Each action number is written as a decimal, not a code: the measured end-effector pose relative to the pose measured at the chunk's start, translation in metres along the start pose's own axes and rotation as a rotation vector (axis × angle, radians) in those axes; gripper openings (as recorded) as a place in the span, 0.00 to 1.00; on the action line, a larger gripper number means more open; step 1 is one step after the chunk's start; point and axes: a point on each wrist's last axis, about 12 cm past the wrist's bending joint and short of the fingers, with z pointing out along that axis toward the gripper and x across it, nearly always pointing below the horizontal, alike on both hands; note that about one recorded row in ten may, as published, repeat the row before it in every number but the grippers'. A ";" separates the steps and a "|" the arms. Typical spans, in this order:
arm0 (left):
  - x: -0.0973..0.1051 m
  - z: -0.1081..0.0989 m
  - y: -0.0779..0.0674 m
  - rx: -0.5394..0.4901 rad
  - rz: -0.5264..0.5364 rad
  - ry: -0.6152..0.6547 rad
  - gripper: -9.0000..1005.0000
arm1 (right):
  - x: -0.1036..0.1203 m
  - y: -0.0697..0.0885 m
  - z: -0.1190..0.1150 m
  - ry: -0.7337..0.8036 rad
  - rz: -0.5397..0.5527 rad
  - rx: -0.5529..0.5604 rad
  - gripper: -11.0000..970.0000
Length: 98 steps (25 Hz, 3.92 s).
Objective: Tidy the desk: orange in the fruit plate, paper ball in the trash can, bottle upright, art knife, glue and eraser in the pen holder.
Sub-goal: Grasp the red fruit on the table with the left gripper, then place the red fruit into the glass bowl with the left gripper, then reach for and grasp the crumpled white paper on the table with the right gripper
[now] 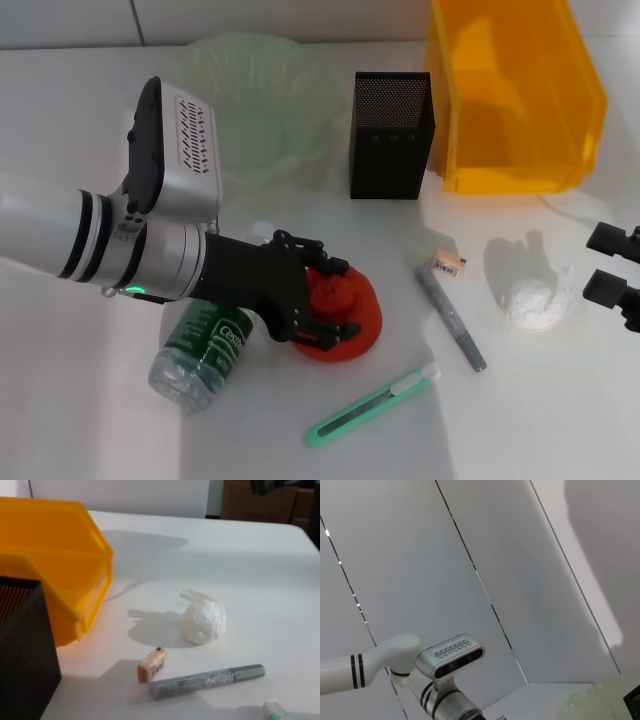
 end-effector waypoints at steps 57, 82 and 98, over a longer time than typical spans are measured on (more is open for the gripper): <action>-0.001 -0.074 0.095 -0.713 -0.433 -0.436 0.24 | 0.023 0.005 0.029 -0.065 0.057 -0.006 0.75; 0.051 -0.106 -0.031 0.031 -0.231 -0.439 0.84 | -0.189 0.008 0.050 0.702 -0.019 0.207 0.75; 0.050 -0.101 -0.027 0.016 -0.247 -0.422 0.83 | -0.123 -0.022 0.153 1.337 -0.145 0.373 0.75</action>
